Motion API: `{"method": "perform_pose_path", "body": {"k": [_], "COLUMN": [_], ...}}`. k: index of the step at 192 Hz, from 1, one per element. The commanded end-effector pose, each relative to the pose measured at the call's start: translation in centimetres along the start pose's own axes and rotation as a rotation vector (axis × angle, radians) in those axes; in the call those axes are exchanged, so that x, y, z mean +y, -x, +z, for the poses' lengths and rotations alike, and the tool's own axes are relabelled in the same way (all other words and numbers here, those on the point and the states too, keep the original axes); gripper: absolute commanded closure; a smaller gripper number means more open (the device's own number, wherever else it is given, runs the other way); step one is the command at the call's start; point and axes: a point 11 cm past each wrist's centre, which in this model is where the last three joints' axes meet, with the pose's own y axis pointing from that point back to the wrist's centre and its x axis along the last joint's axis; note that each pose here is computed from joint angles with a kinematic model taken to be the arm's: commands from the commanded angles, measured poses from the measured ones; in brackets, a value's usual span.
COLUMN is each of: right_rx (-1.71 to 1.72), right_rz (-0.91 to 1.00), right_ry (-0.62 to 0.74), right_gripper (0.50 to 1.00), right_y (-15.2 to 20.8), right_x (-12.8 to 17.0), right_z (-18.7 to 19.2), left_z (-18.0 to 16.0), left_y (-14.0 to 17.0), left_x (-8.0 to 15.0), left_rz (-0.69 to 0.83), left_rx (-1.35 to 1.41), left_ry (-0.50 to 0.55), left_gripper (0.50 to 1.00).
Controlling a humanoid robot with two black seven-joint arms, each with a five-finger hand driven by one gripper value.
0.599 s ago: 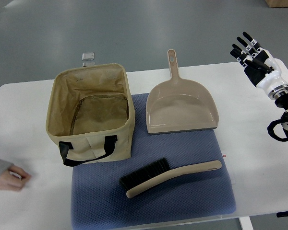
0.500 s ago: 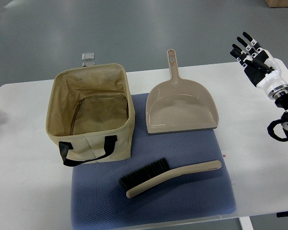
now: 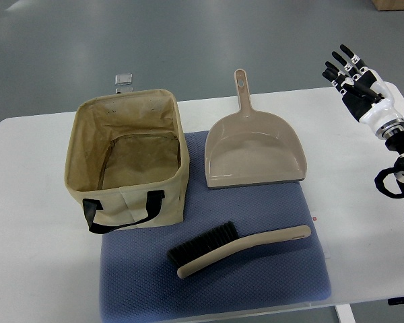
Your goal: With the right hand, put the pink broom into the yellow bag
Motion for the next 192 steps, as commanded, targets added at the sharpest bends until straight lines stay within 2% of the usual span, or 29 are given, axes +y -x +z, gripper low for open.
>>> {"method": "perform_pose_path", "body": {"k": [1, 192], "right_rx": [-0.001, 0.004], "right_rz": [-0.004, -0.037], "right_ry": [0.0, -0.013], "right_gripper": [0.57, 0.57], "right_y": [0.02, 0.2], "right_x": [0.04, -0.13], "right_z": [0.04, -0.85], "left_z": [0.0, 0.0], "left_y": [0.01, 0.01], "left_x": [0.0, 0.0], "left_rz": [0.0, 0.0], "left_rx": [0.0, 0.0], "left_ry": [0.0, 0.0], "left_gripper": [0.5, 0.5]}}
